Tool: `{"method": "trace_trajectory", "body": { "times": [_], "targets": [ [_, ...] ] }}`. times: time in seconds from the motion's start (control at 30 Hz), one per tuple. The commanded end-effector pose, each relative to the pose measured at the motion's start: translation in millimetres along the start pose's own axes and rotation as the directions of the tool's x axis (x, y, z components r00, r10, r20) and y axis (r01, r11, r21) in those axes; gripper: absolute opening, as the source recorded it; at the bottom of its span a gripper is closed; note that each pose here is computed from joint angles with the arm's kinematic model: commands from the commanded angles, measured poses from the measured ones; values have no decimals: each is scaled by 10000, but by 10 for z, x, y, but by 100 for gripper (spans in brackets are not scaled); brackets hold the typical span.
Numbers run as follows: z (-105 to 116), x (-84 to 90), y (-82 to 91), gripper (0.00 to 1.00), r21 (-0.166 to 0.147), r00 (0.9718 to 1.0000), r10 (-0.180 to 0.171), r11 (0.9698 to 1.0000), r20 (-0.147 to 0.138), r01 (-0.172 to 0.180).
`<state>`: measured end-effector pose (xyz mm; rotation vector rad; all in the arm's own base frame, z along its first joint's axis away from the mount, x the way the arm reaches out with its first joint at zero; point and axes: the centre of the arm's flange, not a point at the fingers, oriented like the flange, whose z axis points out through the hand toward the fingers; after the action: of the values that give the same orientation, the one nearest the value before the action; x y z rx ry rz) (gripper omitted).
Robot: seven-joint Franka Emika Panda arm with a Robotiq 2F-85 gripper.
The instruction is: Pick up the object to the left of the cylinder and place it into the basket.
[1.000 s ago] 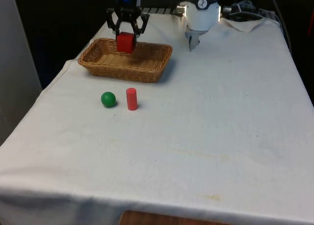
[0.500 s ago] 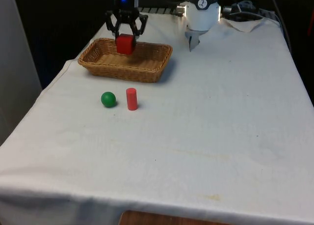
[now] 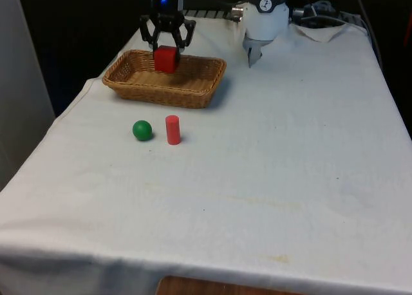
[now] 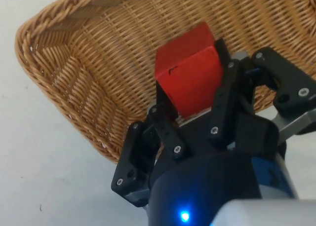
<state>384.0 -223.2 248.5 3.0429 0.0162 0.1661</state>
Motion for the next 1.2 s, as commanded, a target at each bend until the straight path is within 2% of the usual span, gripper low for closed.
{"method": "trace_trajectory", "body": {
  "times": [0.0,0.07,0.1,0.13,0.4,0.43,0.47,0.63,0.67,0.7,0.9,0.93,0.97,1.17],
  "targets": [
    [43,-55,-71,6,127,10000,-23,9999,-67,24],
    [52,-61,-72,6,116,10000,-47,9999,-42,48],
    [11,-5,1,6,-20,10000,-37,10000,42,37],
    [63,-69,-72,6,97,10000,-72,9999,-6,72],
    [95,-68,-73,6,18,9998,-127,9999,132,127],
    [49,-20,7,6,-102,9998,-91,9999,191,93],
    [99,-65,-73,6,4,9998,-121,9999,148,121],
    [122,-29,-90,6,-96,9996,-171,9998,222,173],
    [71,31,-11,6,-219,9994,-188,9996,287,194],
    [131,-12,-98,6,-128,9995,-184,9997,247,187],
    [163,43,-119,6,-243,9991,-240,9994,342,248],
    [108,97,-37,6,-363,9989,-236,9990,394,250],
    [166,54,-120,6,-261,9991,-238,9994,346,247],
    [227,131,-150,6,-421,9984,-286,9986,494,307]
  ]
}}
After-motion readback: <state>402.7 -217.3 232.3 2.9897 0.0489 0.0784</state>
